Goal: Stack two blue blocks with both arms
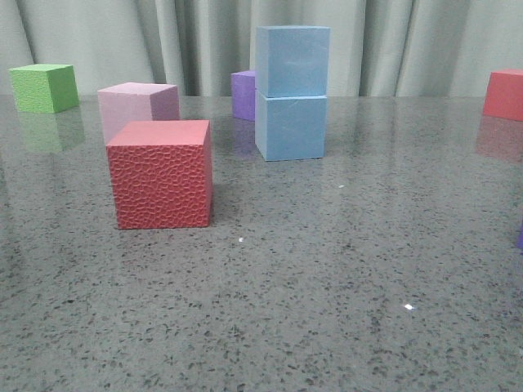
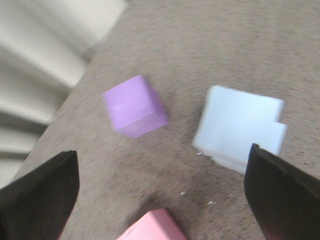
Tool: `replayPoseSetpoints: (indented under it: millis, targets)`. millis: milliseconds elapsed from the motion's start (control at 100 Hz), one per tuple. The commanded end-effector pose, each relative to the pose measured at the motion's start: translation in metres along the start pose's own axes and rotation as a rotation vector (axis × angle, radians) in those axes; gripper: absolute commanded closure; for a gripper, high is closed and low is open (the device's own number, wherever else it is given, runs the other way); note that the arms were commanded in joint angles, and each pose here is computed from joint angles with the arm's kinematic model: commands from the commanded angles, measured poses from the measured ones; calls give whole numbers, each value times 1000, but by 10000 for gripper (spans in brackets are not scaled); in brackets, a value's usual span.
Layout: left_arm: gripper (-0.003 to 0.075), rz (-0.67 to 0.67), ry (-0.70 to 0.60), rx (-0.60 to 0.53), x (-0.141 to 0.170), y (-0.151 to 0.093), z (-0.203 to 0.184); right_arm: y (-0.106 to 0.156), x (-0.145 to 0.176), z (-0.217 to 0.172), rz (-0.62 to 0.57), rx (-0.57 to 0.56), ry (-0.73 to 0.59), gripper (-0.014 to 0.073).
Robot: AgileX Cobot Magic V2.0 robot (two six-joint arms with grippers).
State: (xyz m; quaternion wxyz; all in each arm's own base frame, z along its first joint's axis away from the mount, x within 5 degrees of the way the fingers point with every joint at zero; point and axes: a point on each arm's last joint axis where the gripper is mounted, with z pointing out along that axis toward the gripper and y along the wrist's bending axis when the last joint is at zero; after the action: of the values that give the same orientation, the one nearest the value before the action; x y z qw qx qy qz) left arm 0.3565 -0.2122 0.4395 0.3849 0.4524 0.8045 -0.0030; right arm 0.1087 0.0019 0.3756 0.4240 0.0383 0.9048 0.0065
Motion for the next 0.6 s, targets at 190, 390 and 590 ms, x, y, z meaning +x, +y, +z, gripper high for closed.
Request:
replayPoseSetpoints:
  millis: [190, 390, 590]
  targets:
    - [79, -267, -97, -208, 17, 49, -74, 0, -11, -6, -11, -2, -86, 5]
    - [80, -389, -97, -238, 36, 69, -97, 0, -10, -6, -11, -1, -85, 5]
    - [80, -445, -111, -279, 49, 79, -125, 0, -10, -6, -11, -1, -80, 5]
